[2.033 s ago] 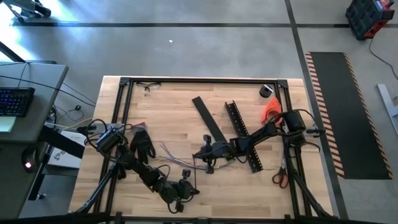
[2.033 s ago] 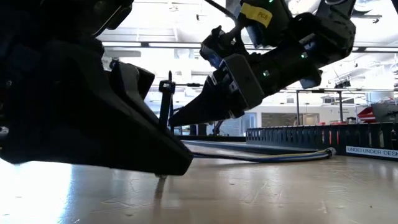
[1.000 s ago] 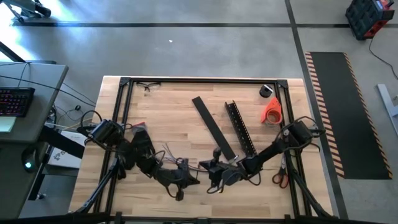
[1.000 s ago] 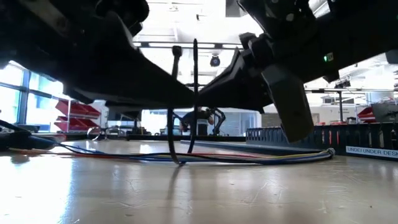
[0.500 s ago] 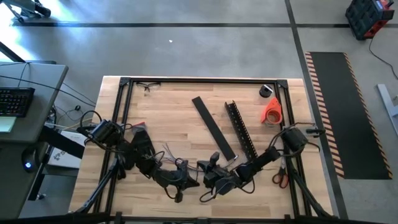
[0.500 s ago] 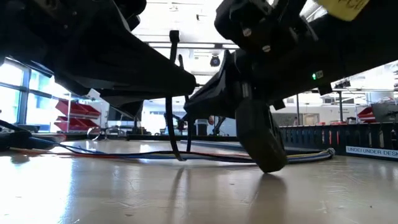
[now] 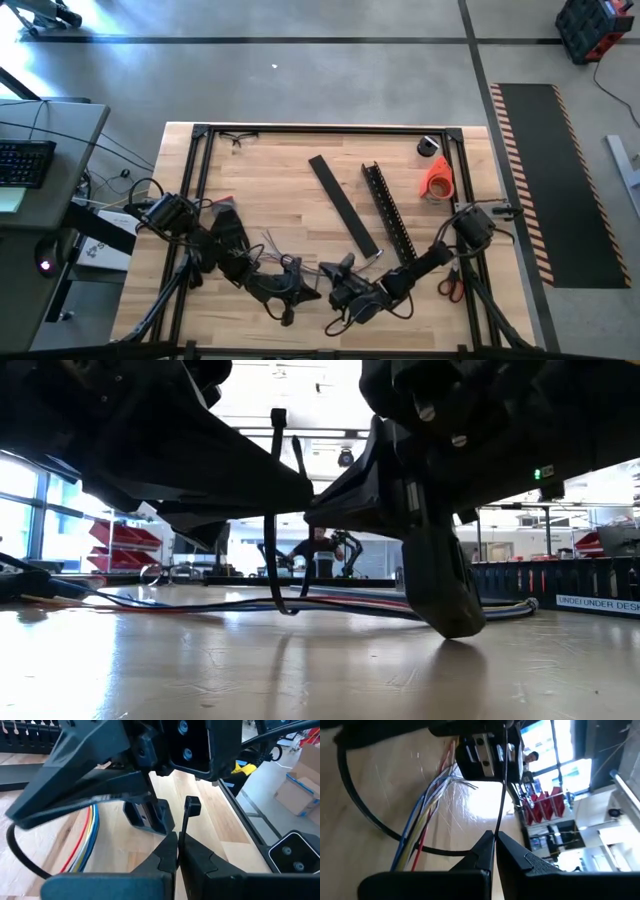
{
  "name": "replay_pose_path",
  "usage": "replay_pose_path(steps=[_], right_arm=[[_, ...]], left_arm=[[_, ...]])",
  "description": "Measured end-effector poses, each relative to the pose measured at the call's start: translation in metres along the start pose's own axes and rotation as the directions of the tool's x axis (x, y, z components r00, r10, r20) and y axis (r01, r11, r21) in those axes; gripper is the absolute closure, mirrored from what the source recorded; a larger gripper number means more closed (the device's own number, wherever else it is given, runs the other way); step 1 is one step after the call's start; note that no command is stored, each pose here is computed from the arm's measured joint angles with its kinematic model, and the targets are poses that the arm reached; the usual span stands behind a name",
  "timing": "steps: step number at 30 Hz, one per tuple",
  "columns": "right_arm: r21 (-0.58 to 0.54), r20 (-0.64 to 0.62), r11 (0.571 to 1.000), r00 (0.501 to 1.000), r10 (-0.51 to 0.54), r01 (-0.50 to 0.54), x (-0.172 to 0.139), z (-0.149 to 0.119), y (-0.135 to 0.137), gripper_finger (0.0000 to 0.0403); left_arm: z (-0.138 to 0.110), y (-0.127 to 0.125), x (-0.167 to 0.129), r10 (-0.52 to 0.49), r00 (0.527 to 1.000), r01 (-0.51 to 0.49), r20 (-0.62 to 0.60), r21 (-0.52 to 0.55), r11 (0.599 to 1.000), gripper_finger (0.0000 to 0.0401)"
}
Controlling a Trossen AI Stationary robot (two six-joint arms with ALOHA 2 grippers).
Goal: Ziptie cables
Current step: Wrap the black zip tie on the cables
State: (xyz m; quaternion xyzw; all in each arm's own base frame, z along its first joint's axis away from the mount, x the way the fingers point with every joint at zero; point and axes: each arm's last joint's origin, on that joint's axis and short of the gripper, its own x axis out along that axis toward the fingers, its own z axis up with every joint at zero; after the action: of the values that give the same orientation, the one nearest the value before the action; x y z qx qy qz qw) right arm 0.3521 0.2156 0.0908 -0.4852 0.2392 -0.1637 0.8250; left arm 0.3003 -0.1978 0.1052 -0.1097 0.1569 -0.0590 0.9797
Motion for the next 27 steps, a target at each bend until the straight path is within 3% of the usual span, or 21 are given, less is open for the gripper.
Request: replay_pose_path(steps=[27], right_arm=[[-0.067, 0.003, 0.998, 1.0, 0.002, -0.002, 0.0007, 0.0036, -0.001, 0.0403]], left_arm=[[0.0003, 0.0005, 0.0002, 0.009, 1.0, -0.009, 0.004, -0.004, 1.0, 0.0401]])
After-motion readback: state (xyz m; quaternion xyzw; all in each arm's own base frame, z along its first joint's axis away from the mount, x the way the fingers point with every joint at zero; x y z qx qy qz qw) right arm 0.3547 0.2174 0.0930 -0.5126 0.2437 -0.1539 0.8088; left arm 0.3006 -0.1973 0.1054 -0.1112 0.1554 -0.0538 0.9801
